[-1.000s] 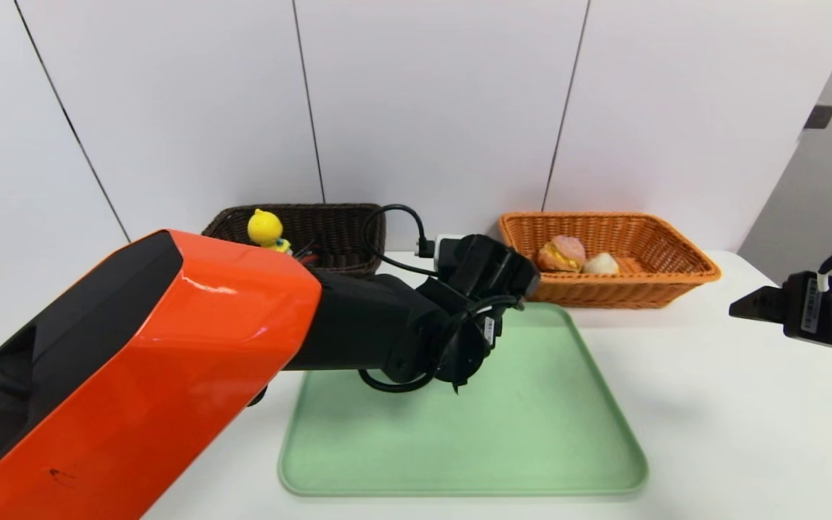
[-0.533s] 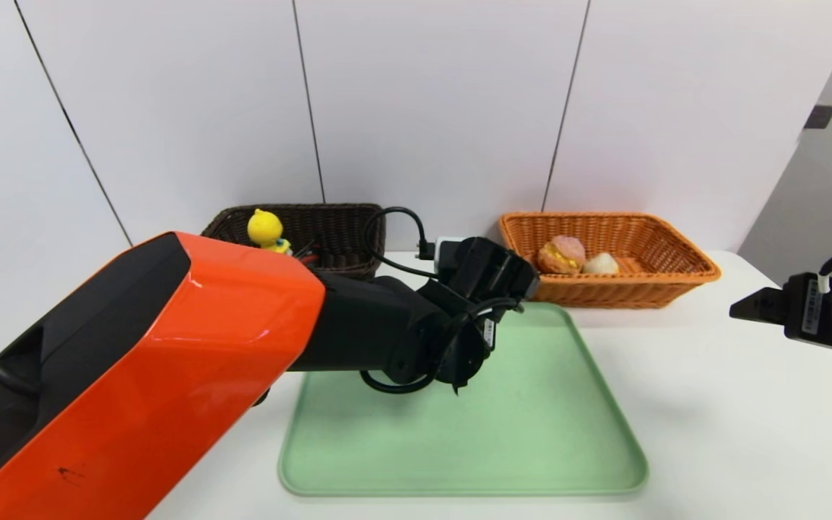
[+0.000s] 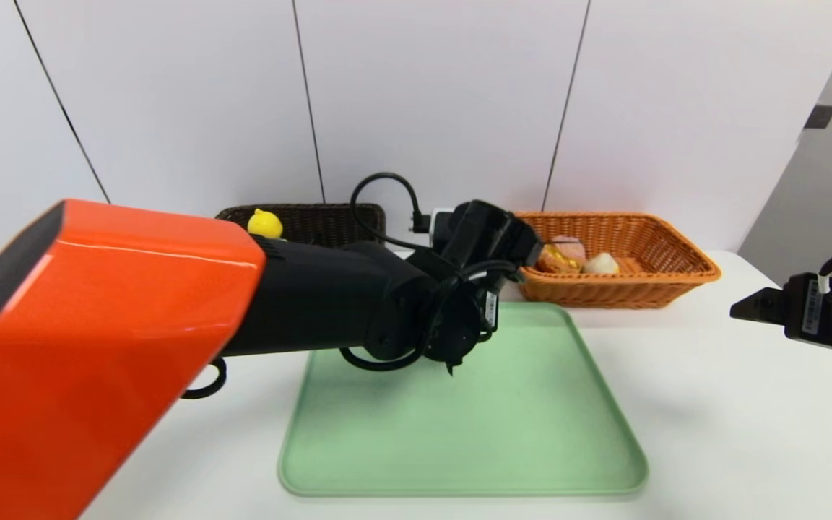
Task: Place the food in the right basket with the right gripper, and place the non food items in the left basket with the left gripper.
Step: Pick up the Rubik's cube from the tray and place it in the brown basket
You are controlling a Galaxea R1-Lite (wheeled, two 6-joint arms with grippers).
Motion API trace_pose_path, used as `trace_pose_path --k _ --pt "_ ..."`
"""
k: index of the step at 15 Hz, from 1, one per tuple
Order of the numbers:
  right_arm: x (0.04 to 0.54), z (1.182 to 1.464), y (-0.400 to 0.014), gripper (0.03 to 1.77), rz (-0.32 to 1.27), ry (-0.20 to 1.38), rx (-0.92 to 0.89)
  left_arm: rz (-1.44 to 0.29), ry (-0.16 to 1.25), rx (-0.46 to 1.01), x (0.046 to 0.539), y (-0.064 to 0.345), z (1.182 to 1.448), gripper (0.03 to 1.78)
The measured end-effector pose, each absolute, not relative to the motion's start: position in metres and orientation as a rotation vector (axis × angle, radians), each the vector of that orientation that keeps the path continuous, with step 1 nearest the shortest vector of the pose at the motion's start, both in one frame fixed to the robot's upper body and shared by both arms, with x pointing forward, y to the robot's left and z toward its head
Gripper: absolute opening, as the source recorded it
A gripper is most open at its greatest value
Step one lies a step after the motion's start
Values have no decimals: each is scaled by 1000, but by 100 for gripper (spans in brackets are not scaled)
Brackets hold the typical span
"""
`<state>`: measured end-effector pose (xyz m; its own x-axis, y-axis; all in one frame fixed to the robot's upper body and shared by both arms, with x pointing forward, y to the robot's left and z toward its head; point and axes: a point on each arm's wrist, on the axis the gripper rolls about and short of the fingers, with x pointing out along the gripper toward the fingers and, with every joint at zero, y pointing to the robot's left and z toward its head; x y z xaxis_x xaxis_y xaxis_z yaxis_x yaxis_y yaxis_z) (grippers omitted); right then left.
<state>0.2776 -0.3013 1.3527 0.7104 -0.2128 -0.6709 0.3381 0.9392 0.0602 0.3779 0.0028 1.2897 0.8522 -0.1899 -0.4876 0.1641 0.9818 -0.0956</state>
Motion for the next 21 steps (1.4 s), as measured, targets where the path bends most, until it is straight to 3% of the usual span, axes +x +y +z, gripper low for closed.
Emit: trace_pose_path --k 5,9,14,21 --pt "277 1351 -301 170 -310 724 181 -394 450 -167 339 37 1412 94" --pt "278 1350 -300 170 -307 728 178 -381 372 -106 331 88 1455 94" --pt "278 1351 -300 170 -307 727 172 -231 369 -62 358 154 1462 94" --pt "278 1351 -300 170 -306 726 169 -140 451 -66 439 200 1397 94"
